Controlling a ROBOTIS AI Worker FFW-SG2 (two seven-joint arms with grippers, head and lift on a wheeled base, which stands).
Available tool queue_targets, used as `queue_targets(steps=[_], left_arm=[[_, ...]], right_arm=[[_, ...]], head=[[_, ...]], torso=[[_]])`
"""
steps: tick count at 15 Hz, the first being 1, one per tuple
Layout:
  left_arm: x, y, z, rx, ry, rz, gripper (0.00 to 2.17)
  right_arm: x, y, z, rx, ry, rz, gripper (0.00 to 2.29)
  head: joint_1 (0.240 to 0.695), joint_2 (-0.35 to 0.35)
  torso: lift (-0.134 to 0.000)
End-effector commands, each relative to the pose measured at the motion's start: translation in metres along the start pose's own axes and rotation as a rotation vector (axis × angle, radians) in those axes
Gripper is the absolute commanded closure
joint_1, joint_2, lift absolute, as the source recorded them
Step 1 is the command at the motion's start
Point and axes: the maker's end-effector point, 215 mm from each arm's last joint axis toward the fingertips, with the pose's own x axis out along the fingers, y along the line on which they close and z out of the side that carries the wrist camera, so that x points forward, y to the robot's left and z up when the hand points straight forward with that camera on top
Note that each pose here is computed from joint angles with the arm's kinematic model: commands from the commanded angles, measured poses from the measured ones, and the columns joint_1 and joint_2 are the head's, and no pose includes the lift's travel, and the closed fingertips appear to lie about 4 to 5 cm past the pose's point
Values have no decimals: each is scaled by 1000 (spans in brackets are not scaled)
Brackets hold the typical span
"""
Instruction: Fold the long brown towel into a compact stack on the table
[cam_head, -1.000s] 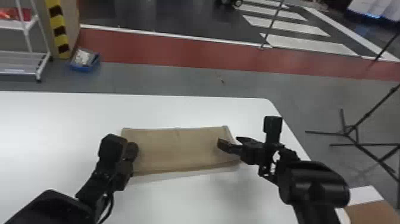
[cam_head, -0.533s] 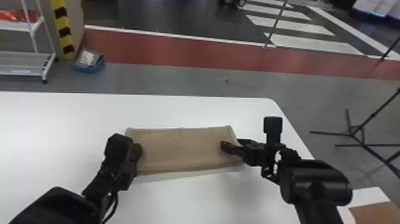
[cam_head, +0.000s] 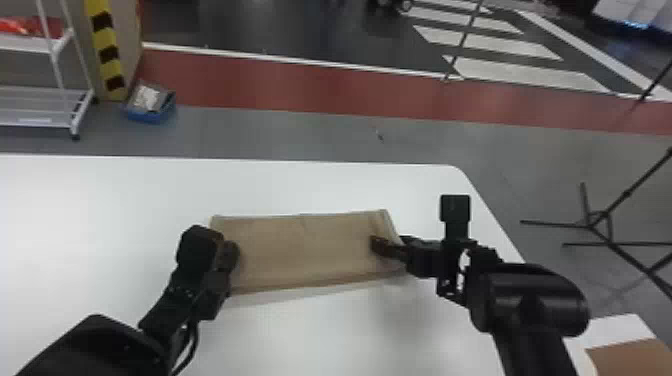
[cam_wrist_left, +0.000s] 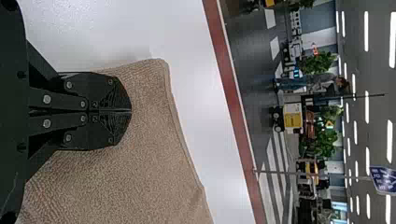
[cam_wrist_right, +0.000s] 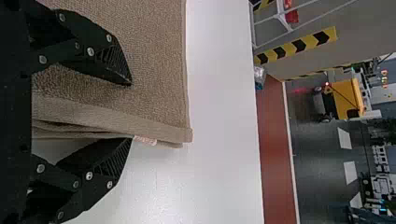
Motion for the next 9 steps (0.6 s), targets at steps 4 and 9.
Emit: queue_targets(steps=[4, 9], left_arm=[[0, -2, -3, 3, 8, -2, 1970], [-1, -12, -6, 9, 17, -16, 1970]], right_arm=[[-14, 28, 10, 39, -31, 71, 1322], [-34, 108, 56, 23, -115, 186, 1322]], head=[[695, -278], [695, -242]], torso=[[-112], [-112]])
